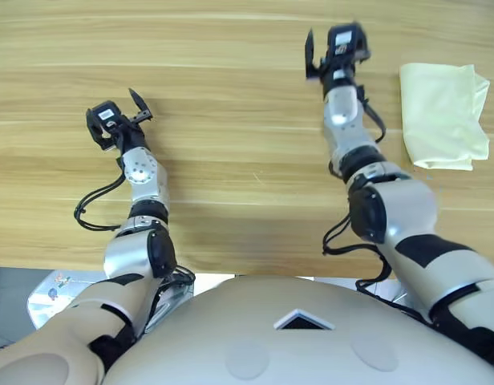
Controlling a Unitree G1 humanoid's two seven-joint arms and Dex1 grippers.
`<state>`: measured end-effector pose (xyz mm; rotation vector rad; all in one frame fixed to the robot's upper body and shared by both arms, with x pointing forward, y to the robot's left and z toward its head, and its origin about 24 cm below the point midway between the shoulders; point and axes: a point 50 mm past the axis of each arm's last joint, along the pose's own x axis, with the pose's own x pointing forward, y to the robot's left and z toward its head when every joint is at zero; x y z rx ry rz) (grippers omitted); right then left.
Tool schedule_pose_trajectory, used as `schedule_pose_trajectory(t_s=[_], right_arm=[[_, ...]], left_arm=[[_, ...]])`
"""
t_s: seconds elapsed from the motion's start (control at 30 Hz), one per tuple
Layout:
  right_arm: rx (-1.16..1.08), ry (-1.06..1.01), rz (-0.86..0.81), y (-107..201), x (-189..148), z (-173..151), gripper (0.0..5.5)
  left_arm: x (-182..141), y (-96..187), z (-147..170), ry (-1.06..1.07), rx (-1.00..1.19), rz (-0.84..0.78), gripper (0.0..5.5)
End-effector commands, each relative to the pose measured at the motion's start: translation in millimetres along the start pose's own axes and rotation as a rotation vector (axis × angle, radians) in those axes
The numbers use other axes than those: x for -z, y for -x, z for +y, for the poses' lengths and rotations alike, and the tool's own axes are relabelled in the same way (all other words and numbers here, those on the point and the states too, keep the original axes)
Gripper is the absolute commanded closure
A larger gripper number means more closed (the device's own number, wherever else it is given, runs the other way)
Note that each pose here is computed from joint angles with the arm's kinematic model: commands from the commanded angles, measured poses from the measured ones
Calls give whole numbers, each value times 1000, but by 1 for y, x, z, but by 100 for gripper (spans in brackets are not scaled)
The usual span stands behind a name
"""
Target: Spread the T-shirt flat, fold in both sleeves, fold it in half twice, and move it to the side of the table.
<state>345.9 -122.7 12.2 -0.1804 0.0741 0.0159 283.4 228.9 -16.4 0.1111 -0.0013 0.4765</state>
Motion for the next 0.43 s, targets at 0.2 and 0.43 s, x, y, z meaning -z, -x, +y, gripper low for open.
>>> schedule_pose_trajectory(t_s=[0.2,0.43], right_arm=[[-101,56,13,22,25,11,114],[-91,89,5,30,32,6,114]], left_arm=[[-10,32,-59,-67,304,-164,11],[-11,39,-64,-47,299,-188,115]])
